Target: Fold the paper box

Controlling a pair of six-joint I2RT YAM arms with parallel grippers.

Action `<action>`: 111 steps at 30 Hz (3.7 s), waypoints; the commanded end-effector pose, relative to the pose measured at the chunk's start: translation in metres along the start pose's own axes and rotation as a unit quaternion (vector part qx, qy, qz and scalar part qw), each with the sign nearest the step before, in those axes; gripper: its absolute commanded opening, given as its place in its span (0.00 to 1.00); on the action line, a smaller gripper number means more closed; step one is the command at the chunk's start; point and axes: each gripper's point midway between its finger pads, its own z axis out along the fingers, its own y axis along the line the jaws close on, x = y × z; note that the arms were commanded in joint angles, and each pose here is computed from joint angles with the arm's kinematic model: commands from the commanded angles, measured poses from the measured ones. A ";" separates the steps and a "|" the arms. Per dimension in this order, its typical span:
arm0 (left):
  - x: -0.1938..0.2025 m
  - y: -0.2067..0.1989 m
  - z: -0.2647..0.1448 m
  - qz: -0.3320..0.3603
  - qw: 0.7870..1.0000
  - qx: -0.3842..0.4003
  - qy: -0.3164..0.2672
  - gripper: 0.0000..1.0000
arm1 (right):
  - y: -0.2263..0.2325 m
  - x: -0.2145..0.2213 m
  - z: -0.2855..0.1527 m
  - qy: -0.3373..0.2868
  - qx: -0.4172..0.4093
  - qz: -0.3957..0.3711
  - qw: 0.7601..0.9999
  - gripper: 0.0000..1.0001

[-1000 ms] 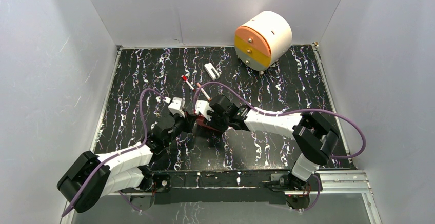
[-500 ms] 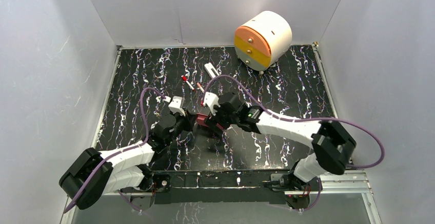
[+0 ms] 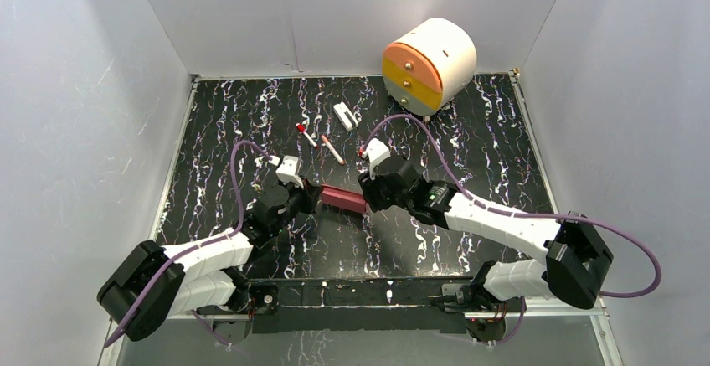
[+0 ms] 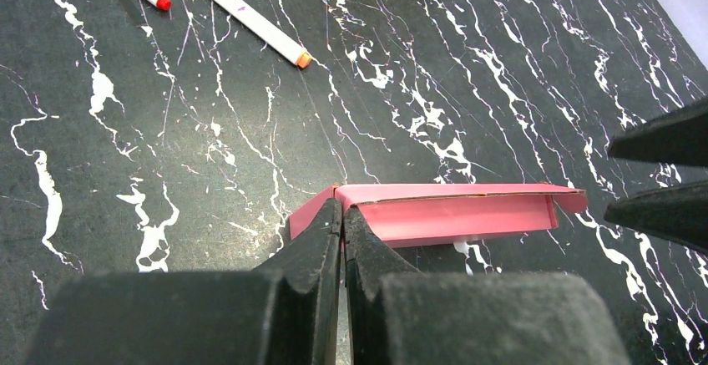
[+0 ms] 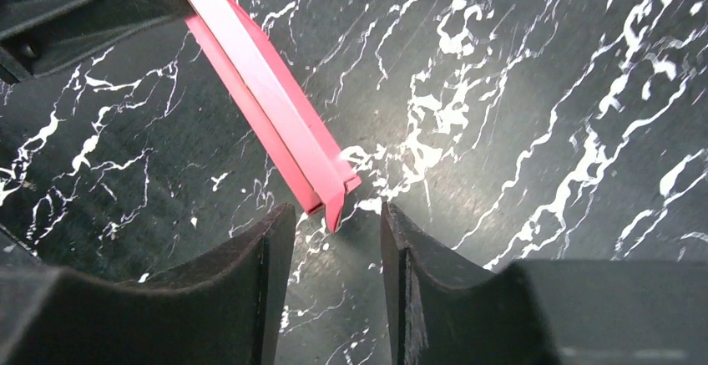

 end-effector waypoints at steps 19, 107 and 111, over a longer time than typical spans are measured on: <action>0.046 0.020 -0.012 0.021 0.995 -0.038 0.093 0.00 | 0.005 0.001 0.006 -0.008 0.001 0.048 0.999 0.29; 0.070 0.027 -0.016 0.055 0.978 -0.171 0.104 0.00 | -0.018 -0.018 0.025 0.020 0.032 0.431 0.901 0.00; 0.067 0.029 -0.018 0.058 0.978 -0.175 0.100 0.00 | -0.030 -0.006 0.024 0.042 0.071 0.391 0.917 0.00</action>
